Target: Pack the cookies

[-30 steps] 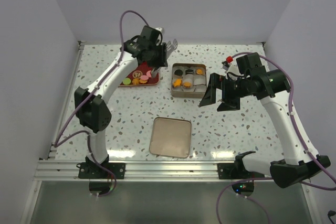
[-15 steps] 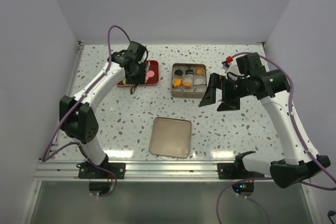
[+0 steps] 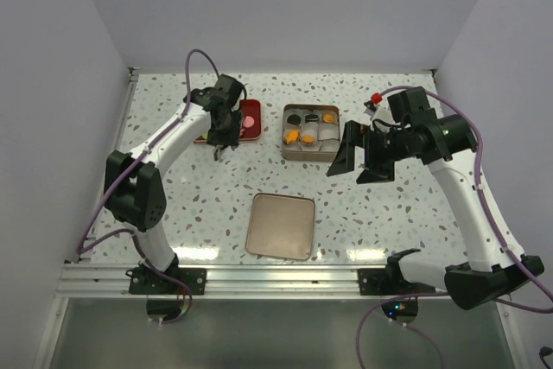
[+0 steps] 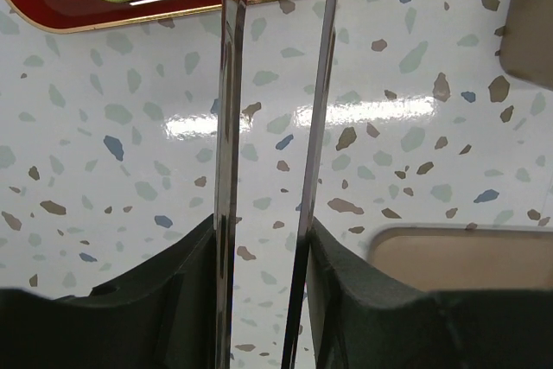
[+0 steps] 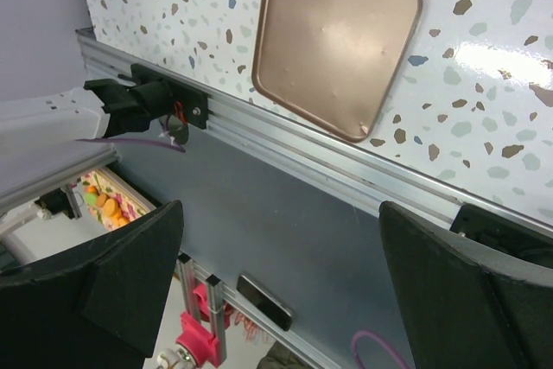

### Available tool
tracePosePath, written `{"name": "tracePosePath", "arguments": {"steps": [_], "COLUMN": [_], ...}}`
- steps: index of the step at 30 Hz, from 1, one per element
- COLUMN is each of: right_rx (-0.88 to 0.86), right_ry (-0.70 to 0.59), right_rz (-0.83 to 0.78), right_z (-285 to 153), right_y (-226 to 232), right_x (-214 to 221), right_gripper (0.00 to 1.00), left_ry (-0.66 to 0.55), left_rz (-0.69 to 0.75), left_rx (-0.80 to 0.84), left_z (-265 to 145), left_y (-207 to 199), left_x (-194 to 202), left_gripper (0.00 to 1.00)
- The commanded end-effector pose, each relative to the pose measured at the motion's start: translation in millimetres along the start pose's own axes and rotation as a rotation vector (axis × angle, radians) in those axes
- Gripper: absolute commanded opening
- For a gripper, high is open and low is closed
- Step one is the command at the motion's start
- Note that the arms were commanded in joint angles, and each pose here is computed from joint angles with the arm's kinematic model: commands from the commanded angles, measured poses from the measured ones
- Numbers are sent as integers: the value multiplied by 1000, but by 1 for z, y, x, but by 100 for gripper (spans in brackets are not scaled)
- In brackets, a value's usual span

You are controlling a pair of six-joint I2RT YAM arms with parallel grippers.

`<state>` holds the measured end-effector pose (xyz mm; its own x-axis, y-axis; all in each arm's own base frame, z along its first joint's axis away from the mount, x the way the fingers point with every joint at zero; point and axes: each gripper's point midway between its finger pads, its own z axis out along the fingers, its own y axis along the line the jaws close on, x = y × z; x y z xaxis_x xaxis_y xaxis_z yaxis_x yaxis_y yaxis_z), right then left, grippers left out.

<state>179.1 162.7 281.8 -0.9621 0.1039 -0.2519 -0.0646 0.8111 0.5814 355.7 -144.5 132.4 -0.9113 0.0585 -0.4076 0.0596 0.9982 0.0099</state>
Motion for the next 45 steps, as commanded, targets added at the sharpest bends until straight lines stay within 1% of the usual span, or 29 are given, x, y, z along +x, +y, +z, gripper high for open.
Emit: {"name": "tracePosePath", "arguments": {"steps": [1,4,14,20,27,38,42,45], "right_rx": [-19,-17,-13,-10,-5,-1,1,1], "right_ry": [-16,-15,-14,-13,-9,-8,-8,-6], "right_rz": [-30,-29,-29,-26,-23,-23,-24,-22], "right_z": [-4,-4,-3,-2,-1,-1,0,1], "right_y": [6,5,4,4,3,2,1,1], "right_x": [-1,-1,-2,-2,-2,-3,-3,-3], "right_gripper": [99,99,99,99,99,99,99,99], "left_ry": [-22,-17,3,11,31,49,53,58], "left_rz": [39,55,77,114,151,186,189,191], "left_rx": [-9,-14,-25,-39,-73,-105,-118,-126], "left_z": [3,8,23,27,35,41,42,44], "left_y": [-1,-2,-5,-9,-13,-17,-16,-15], "left_x": [-15,-19,-25,-26,-29,-32,-32,-31], "left_gripper": [45,48,47,47,50,51,49,45]}}
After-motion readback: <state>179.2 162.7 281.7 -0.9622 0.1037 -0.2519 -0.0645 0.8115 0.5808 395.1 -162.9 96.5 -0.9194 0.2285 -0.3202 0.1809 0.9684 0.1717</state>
